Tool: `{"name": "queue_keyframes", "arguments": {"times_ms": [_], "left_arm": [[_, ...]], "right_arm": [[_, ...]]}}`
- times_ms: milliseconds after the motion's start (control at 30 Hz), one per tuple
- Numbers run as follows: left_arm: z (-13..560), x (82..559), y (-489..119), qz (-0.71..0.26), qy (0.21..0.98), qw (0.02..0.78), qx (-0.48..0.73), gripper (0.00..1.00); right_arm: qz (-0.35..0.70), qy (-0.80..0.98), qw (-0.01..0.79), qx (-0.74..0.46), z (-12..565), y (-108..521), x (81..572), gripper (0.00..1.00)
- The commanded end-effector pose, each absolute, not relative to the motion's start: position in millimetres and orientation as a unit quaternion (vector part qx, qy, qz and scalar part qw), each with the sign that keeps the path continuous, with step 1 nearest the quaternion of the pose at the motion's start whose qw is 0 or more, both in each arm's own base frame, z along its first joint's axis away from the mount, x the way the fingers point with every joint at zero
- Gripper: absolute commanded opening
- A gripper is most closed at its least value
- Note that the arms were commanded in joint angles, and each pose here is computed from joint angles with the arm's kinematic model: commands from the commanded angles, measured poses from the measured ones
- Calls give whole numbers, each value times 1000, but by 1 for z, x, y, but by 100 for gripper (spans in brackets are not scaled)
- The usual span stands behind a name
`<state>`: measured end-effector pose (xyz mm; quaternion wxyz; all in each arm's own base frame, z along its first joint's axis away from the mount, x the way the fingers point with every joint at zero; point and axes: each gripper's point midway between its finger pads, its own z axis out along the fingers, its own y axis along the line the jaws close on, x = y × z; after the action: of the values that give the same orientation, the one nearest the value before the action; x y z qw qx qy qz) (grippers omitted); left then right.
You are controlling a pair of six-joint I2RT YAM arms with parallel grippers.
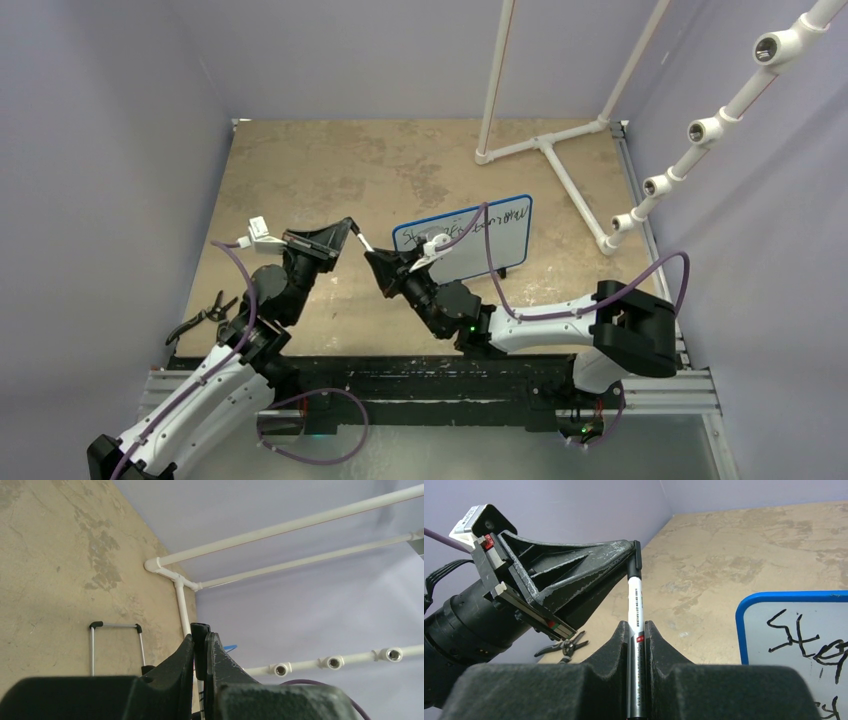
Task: Write a sentence on the whiteboard
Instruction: Close the whiteboard marker at the center of the board.
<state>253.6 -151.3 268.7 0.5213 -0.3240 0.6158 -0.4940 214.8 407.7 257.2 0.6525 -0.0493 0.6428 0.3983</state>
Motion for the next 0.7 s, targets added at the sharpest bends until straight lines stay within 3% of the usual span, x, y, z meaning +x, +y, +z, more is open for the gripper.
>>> {"name": "queue_keyframes", "arguments": {"times_ms": [0, 533, 567, 667], "left_arm": [[258, 223, -189, -533, 671, 463, -226, 0], [279, 216, -186, -533, 664, 485, -199, 0], [280, 217, -186, -524, 670, 490, -189, 2], [309, 217, -188, -514, 667, 518, -146, 29]], "right_arm": [[380, 601, 702, 53, 309, 376, 255, 0], [391, 562, 728, 23, 326, 357, 252, 0], [398, 550, 734, 24, 332, 354, 250, 0], [420, 529, 737, -12, 344, 354, 236, 0]]}}
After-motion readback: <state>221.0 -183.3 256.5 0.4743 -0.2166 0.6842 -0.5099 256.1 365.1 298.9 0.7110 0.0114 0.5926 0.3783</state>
